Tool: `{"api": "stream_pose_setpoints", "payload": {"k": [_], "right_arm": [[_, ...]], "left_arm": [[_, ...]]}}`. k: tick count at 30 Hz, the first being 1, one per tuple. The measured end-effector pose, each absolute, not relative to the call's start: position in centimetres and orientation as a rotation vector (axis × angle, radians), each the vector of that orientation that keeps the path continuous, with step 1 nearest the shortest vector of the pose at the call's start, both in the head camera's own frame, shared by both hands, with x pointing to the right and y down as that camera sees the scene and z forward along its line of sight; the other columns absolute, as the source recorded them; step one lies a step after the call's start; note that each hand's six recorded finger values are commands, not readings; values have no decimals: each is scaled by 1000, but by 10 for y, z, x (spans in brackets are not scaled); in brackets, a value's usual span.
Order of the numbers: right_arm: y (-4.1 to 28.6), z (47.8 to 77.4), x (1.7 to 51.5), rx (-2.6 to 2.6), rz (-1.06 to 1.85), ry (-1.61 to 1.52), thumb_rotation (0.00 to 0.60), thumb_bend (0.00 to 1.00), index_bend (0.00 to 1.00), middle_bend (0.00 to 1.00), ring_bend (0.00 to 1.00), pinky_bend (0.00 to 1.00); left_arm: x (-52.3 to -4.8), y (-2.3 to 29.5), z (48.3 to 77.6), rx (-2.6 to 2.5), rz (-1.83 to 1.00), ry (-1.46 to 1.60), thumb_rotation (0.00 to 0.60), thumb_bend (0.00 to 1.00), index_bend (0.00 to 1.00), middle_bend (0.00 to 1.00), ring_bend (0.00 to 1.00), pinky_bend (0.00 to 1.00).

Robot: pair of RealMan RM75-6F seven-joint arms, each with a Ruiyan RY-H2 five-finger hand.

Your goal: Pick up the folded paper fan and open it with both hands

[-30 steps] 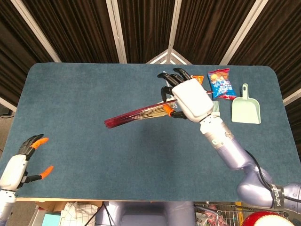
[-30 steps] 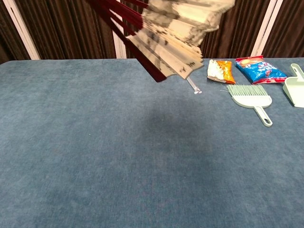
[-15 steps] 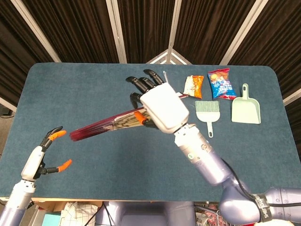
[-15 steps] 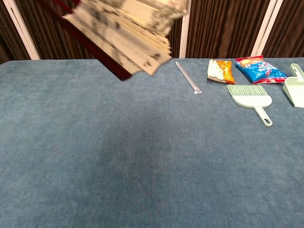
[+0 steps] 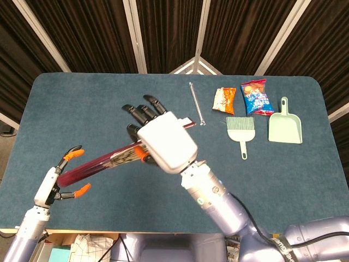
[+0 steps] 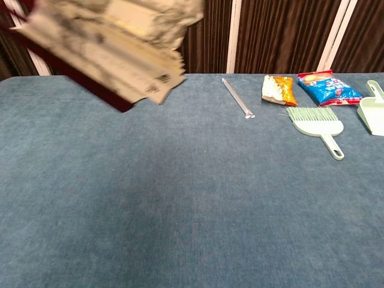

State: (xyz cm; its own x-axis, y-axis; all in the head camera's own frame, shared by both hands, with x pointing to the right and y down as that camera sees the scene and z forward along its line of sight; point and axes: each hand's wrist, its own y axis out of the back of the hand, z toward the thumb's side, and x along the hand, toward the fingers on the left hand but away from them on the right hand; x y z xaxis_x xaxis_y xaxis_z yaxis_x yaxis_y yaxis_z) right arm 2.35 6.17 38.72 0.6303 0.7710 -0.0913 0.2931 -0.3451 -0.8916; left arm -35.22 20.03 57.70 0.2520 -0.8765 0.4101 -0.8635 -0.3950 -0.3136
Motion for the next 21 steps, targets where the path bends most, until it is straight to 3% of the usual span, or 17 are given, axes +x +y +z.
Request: {"api": "stream_pose_setpoints", "payload": {"k": [16, 21], "right_arm": [[97, 375, -20, -1958, 527, -803, 600, 430, 922, 218, 265, 140], [98, 372, -22, -1962, 513, -811, 600, 431, 922, 218, 264, 140]], "left_arm": [[-321, 212, 597, -2575, -826, 1674, 600, 323, 264, 93, 0, 0], [-311, 215, 599, -2589, -798, 1694, 600, 342, 399, 158, 0, 0]]}}
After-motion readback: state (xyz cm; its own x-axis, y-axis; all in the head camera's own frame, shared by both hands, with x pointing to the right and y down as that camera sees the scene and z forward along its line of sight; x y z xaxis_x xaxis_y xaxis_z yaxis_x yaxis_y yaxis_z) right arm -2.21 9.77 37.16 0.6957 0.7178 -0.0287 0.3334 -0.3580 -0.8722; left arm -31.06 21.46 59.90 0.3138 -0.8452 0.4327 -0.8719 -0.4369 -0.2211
